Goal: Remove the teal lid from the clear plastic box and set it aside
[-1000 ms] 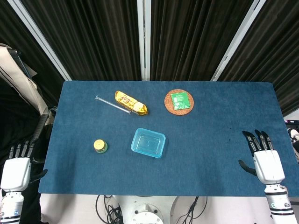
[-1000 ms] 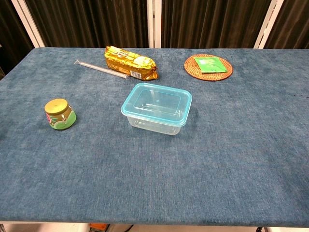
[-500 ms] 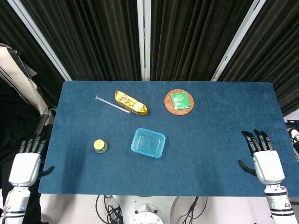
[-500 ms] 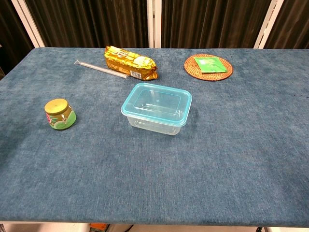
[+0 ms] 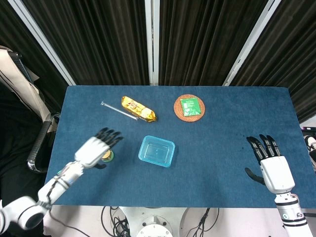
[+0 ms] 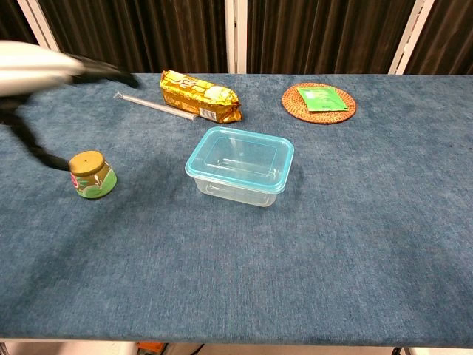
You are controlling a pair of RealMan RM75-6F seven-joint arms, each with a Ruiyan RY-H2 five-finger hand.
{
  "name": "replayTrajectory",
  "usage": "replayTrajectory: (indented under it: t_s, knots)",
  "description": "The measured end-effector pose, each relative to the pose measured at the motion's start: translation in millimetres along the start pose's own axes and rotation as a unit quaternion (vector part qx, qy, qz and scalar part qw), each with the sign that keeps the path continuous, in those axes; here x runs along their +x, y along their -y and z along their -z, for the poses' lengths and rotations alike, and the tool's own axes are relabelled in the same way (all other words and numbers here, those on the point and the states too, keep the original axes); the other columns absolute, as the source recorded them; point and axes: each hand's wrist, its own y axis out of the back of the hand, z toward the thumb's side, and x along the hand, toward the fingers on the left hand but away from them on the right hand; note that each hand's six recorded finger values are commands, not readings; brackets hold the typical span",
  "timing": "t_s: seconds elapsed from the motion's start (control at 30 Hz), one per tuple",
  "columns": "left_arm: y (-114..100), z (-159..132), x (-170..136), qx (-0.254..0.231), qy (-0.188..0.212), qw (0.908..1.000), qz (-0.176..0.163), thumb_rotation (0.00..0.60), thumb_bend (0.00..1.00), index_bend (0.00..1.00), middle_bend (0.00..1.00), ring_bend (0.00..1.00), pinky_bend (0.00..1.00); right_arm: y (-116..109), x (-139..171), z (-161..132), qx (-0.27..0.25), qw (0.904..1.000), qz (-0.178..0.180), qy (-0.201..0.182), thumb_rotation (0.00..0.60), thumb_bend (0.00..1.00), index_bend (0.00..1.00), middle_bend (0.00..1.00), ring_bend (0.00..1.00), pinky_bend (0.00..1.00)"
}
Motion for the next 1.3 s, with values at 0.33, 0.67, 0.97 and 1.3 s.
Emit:
replayTrajectory:
  t_s: [0.33, 0.67, 0.97, 1.3]
  knots:
    - [-4, -38, 89, -0.008, 0.054, 0.9922, 0.112, 0.6, 0.06, 0.0, 0.0, 0.0, 0.0, 3, -1, 4, -0.003, 1.0, -0.001, 0.005, 0.6, 0.11, 0.0, 0.12, 0.0, 0.01]
    - [-6, -63, 127, -0.031, 0.05, 0.9878, 0.144, 0.6, 0.06, 0.0, 0.0, 0.0, 0.0, 5, 1, 12, -0.009, 0.9999, -0.002, 0.011, 0.6, 0.11, 0.0, 0.12, 0.0, 0.01]
    - [1, -74, 134, -0.028, 0.04, 0.987, 0.153, 0.6, 0.06, 0.0, 0.0, 0.0, 0.03, 7, 2, 17, -0.013, 0.9998, -0.005, 0.015, 0.6, 0.11, 0.0, 0.12, 0.0, 0.01]
    - [2, -77, 143, -0.045, 0.02, 0.987, 0.153, 0.6, 0.06, 0.05, 0.06, 0.06, 0.16, 10, 0, 18, -0.015, 0.9998, -0.007, 0.014, 0.6, 0.11, 0.0, 0.12, 0.0, 0.01]
